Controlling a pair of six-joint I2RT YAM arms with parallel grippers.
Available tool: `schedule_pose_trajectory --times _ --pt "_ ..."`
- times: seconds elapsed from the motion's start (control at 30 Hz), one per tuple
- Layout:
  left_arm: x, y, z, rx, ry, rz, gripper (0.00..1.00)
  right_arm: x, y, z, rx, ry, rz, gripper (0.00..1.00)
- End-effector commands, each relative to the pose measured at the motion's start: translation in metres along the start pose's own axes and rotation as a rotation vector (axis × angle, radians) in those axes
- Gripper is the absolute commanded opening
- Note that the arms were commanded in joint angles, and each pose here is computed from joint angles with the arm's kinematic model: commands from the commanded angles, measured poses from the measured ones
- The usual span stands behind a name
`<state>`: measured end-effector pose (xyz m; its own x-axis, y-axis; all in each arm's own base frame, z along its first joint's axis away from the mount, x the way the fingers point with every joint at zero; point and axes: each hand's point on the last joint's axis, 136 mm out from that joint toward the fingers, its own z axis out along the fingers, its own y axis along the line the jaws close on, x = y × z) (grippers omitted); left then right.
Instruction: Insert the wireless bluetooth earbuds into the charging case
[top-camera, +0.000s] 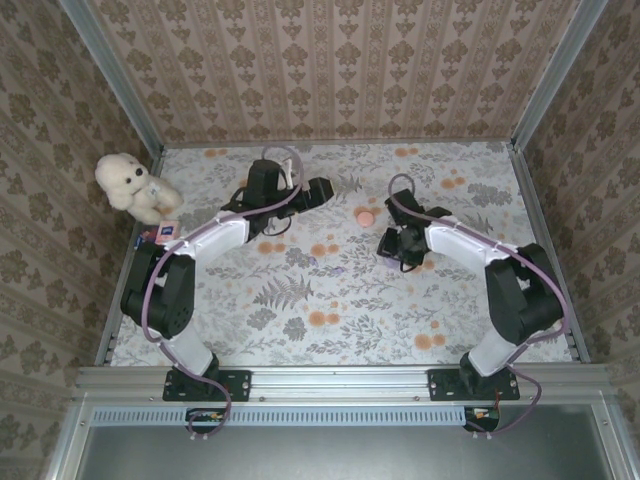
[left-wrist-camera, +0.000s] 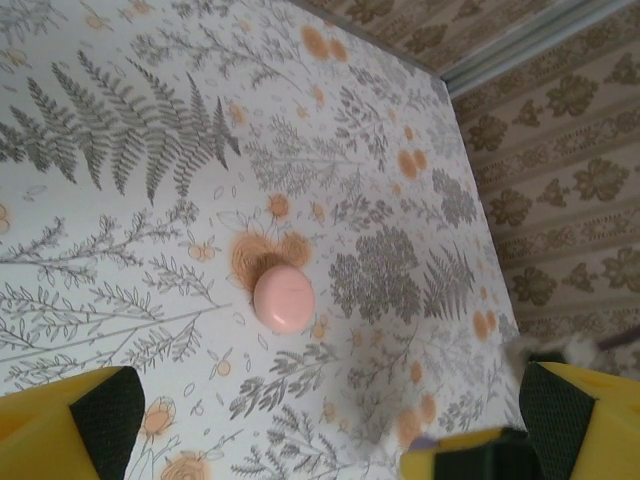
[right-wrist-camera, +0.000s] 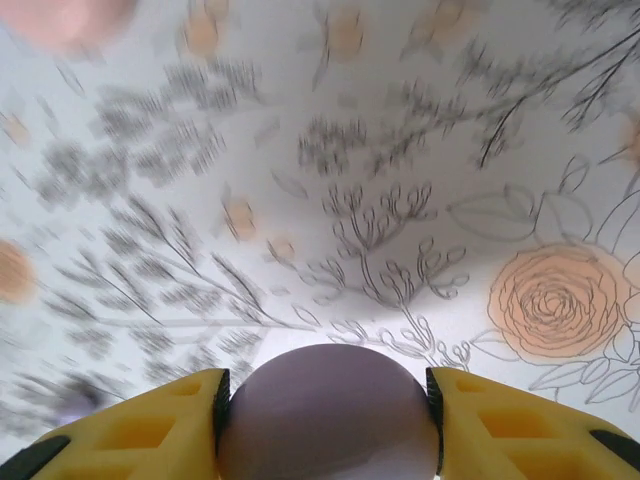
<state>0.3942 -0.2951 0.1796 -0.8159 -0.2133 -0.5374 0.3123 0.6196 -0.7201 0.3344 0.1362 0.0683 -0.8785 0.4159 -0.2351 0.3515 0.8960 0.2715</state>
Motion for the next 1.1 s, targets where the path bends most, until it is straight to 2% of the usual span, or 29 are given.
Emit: schedule_pose_trajectory --times 0.0,0.23,0.43,0.67,1.07 --pt "0.006 -0.026 -0.005 0.126 -0.032 0.125 0.99 -0.02 0.011 -0.012 -0.114 -0.049 0.187 0.41" --pt "0.04 -0.046 0.014 0.187 -0.014 0.229 0.95 -0.053 0.014 -0.015 -0.22 -0.087 0.425 0.41" --pt "0.053 -0.055 0.034 0.247 -0.035 0.227 0.88 -0.067 0.022 -0.015 -0.278 -0.088 0.548 0.41" --pt "0.064 -0.058 0.055 0.295 -0.048 0.215 0.81 -0.077 0.034 -0.016 -0.337 -0.086 0.635 0.41" --pt "0.085 -0.071 0.089 0.384 -0.025 0.184 0.73 -0.084 0.044 -0.02 -0.376 -0.085 0.665 0.41"
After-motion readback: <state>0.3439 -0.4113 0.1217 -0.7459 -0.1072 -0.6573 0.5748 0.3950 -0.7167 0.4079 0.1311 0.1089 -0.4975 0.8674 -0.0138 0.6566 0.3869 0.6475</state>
